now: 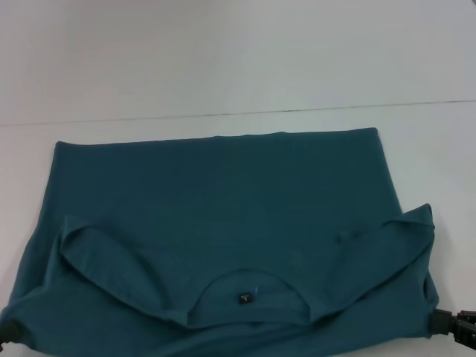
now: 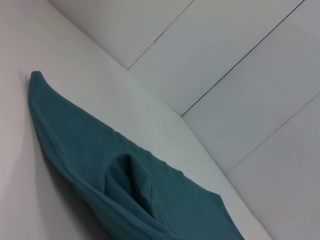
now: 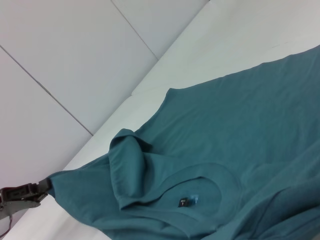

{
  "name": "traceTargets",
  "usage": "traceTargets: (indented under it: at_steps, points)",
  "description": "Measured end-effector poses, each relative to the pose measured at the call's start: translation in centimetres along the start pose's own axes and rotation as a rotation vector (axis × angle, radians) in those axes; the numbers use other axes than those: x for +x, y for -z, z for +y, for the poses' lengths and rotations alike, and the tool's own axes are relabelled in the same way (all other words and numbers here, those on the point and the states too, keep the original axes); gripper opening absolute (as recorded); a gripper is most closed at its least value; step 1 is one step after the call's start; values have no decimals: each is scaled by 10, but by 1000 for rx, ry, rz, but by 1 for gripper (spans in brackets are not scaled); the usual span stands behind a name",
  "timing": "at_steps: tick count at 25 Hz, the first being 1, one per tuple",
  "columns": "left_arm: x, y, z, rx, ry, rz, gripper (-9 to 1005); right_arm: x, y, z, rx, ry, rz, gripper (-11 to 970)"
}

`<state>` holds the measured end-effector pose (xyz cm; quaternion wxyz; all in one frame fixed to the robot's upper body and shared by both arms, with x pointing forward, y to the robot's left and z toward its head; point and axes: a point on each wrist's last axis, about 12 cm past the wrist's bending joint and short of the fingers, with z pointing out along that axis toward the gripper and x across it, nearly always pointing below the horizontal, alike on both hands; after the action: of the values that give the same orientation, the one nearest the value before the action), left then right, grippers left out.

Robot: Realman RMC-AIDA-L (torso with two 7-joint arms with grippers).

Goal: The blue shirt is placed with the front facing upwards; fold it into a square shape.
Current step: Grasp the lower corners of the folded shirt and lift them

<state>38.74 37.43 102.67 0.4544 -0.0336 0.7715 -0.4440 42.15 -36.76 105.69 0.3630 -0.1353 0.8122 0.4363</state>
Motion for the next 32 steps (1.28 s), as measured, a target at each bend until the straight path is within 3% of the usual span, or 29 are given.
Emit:
traceTargets:
  at_steps: [10, 24, 32]
  points:
    - [5, 13, -3, 8, 12, -16, 43, 5, 1, 4, -31, 9, -2, 44]
    - [10, 21, -11, 55, -1, -16, 43, 21, 26, 13, -27, 15, -60, 44]
    - [10, 33, -17, 88, 0, -46, 43, 24, 28, 16, -34, 22, -68, 45]
